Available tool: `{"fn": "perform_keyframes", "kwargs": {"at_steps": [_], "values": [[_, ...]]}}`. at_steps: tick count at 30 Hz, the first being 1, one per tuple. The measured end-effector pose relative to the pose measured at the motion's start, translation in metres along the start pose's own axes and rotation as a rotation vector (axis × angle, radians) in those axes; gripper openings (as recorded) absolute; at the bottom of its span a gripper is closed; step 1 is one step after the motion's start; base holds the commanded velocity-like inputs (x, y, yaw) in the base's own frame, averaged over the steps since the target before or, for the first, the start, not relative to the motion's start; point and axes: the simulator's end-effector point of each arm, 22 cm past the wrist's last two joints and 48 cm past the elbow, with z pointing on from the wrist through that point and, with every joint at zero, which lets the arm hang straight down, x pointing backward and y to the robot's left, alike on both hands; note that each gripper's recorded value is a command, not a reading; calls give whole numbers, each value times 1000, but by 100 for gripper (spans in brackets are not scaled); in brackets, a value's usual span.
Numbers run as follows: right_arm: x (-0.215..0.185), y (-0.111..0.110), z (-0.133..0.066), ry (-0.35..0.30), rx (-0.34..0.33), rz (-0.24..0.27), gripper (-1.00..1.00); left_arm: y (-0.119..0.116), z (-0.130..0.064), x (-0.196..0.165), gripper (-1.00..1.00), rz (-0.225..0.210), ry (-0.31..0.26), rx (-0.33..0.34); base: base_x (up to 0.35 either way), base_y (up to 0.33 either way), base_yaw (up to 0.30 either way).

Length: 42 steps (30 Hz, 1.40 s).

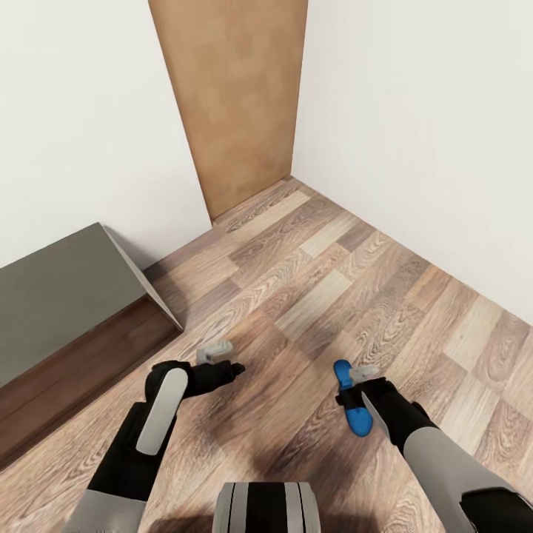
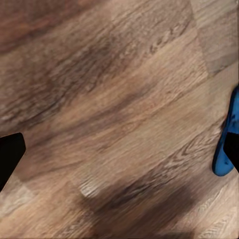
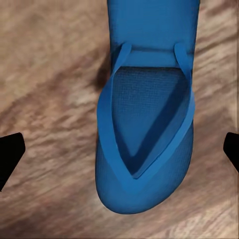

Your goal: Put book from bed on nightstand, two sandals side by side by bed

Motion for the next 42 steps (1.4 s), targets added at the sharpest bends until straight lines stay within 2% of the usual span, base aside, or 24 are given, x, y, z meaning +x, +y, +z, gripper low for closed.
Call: {"fn": "perform_keyframes", "kwargs": {"at_steps": [9, 11, 18, 24, 42], "values": [[4, -3, 12, 3, 0, 9, 100, 6, 8, -10, 100, 9, 2, -12, 0, 0, 0], [-9, -10, 9, -28, 10, 15, 100, 13, 12, -1, 100, 11, 15, -26, 0, 0, 0], [-35, -11, 2, -107, 13, 10, 100, 21, 24, 31, 100, 6, 62, -45, 0, 0, 0], [-54, -12, -4, -159, 15, 6, 100, 21, 24, 32, 100, 6, 62, -45, 0, 0, 0], [-54, -12, -5, -159, 15, 6, 100, 21, 24, 32, 100, 6, 62, -45, 0, 0, 0]]}}
